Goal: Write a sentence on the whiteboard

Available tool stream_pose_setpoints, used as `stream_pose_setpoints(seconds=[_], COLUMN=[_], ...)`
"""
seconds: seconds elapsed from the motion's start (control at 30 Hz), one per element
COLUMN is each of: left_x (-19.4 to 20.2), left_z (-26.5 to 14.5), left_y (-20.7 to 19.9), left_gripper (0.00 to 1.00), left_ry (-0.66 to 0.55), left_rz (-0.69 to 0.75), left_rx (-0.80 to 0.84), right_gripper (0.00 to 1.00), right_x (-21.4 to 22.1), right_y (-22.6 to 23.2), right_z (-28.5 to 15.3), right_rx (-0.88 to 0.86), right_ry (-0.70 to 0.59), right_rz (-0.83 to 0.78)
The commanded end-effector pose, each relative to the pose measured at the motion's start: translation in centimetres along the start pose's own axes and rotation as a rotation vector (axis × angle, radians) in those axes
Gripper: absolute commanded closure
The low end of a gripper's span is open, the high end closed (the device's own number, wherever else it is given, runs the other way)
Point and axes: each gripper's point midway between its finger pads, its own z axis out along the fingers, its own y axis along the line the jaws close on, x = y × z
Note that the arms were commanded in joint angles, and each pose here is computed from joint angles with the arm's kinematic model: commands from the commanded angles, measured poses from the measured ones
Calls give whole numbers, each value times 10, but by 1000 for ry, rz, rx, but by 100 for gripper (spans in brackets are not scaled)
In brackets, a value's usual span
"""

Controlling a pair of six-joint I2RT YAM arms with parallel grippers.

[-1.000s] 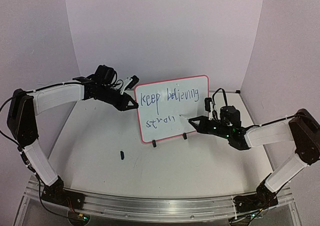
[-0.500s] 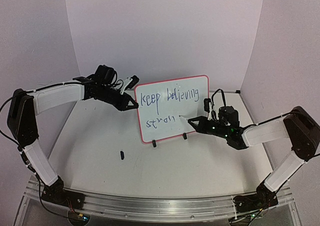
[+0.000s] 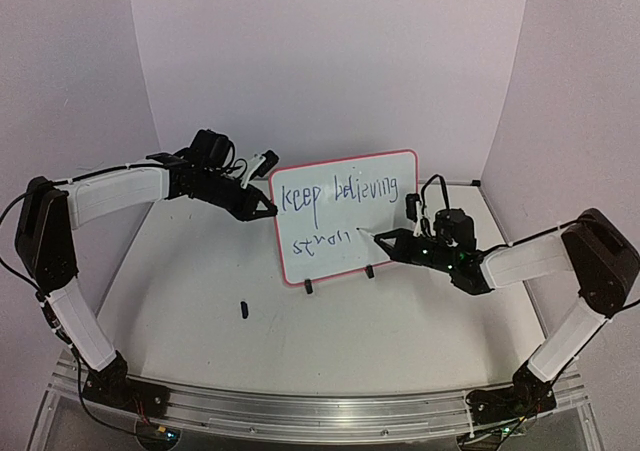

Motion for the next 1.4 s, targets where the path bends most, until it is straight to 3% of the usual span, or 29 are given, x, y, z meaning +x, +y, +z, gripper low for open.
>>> stream_pose_setpoints(seconds=[0.0, 0.37, 1.37], left_x=[68, 68, 67], left_z=[22, 22, 21], left_y=[5, 5, 3], left_gripper=[100, 100, 100], left_ry=[235, 237, 235], left_rz=[-46, -45, -41], left_rx=[-28, -26, -28], right_gripper=[100, 100, 100], right_x=[-14, 4, -23], right_y=[9, -5, 6], right_z=[8, 5, -12], right_rx=[-41, 4, 31], right_ry=[-26, 8, -51], right_rz=[-20, 0, -40])
